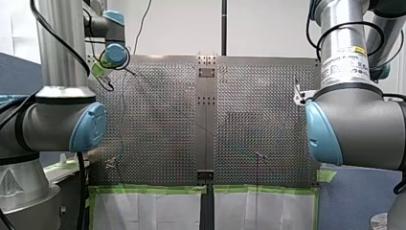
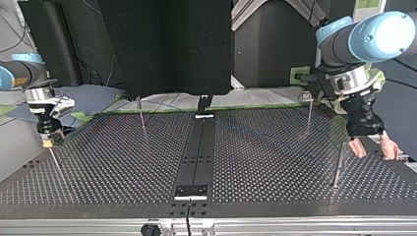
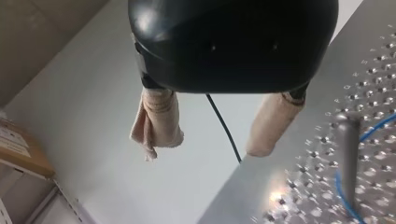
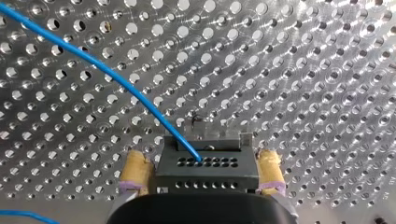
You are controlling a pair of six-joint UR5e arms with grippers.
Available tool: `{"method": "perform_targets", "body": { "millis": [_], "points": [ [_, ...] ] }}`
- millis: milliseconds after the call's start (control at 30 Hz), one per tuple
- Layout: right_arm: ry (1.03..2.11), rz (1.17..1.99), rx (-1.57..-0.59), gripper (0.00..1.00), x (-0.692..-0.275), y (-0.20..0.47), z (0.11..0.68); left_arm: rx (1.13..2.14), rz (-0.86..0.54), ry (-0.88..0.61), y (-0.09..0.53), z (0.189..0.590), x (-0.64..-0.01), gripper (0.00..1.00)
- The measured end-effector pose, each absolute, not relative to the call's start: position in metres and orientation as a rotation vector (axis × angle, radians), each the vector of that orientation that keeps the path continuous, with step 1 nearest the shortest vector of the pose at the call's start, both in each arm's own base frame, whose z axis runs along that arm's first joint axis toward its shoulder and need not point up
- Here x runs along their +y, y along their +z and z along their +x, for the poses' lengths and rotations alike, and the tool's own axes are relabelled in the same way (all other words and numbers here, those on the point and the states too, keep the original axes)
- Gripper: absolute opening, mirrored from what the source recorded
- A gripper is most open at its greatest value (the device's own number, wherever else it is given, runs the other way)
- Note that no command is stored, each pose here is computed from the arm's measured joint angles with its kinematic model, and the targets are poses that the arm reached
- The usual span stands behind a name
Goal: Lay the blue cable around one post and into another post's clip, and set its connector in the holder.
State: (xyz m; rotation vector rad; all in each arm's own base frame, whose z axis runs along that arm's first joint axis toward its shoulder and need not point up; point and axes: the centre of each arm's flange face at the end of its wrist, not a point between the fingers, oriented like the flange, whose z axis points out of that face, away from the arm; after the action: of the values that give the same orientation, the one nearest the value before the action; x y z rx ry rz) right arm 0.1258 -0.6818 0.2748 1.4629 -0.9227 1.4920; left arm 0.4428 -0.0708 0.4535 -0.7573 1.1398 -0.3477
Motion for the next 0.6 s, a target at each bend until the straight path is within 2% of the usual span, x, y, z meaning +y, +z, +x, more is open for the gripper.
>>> {"method": "perform_targets", "body": {
  "millis": [600],
  "points": [
    [1.49,1.468,-0.924,0.99,-0.681,0.274,0.128,1.186,-0.689,-0.157,0.528,0.437,-0.085,1.0]
  ]
}}
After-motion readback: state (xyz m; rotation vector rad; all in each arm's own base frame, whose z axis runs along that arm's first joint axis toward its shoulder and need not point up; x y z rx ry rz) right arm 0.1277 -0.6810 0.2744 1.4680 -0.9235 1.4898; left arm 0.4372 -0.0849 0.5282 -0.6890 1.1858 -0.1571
